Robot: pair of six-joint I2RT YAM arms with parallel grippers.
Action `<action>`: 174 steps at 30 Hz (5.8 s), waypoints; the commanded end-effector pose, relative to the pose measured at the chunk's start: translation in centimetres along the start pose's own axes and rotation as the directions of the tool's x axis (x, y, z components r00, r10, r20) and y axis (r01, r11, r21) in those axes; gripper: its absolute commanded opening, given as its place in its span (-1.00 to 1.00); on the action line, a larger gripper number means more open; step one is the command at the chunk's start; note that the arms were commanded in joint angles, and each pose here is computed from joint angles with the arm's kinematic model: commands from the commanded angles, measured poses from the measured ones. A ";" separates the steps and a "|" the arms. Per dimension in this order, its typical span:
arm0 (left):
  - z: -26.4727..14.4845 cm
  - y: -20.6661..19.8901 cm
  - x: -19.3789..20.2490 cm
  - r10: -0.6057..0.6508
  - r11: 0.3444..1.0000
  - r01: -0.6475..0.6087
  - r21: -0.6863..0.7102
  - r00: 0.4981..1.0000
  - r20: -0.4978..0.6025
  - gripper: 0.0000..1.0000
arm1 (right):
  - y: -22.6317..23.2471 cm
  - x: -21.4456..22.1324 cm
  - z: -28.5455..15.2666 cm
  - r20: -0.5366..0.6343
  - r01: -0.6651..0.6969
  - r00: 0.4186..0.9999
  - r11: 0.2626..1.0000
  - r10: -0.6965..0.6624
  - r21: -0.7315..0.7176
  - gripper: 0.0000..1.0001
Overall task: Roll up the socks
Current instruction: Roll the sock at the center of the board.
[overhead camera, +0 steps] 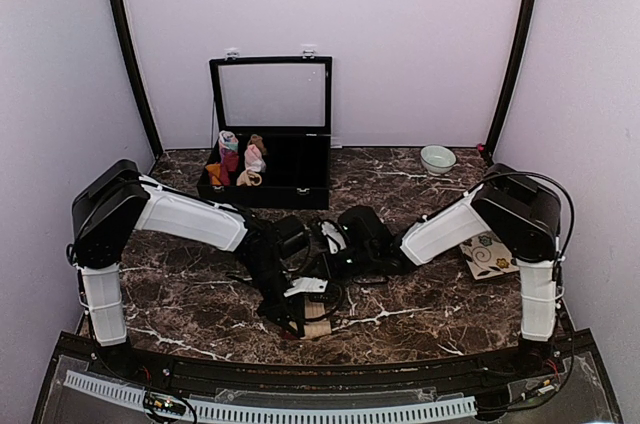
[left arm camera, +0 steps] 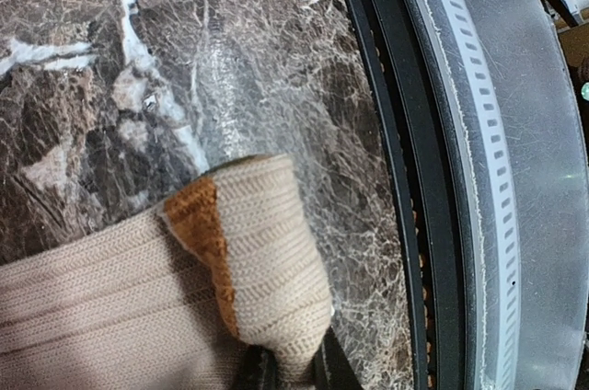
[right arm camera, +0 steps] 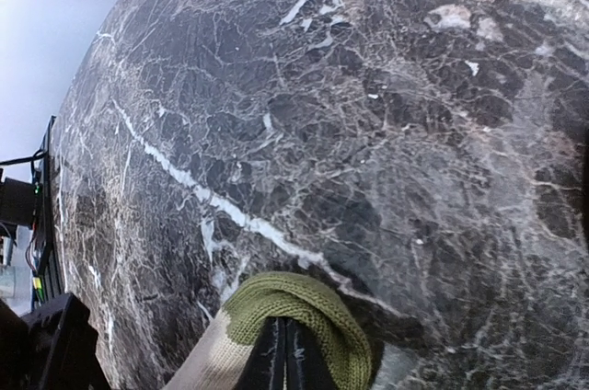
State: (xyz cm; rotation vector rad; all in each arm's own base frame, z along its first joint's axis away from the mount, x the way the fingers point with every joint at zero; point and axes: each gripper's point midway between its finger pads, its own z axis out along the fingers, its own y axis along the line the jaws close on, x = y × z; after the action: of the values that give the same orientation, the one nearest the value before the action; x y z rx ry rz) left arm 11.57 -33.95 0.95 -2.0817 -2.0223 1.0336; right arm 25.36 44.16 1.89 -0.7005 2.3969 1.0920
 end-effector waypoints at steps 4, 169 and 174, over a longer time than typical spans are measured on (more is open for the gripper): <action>2.9 1.9 14.2 -0.255 0.967 0.234 -0.104 0.840 -0.479 -0.99 | -2.0 0.8 -2.2 0.080 0.035 0.996 0.999 -0.034 -0.013 -0.56; -2.0 -1.4 0.7 0.452 0.727 -0.572 -0.381 0.815 -0.362 -0.35 | -5.2 25.7 -4.8 -0.409 -0.112 0.897 0.981 0.169 0.160 -0.75; -1.5 -0.5 1.4 0.439 0.716 -0.572 -0.401 0.815 -0.379 -0.35 | -5.0 25.7 -4.7 -0.411 -0.118 0.896 0.982 0.170 0.149 -0.75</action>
State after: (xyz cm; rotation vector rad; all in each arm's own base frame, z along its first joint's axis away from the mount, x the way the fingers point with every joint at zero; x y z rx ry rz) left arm 11.70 -32.62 3.18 -2.9953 -1.7200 0.2373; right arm 10.74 42.78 1.19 -0.8628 2.2201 1.4649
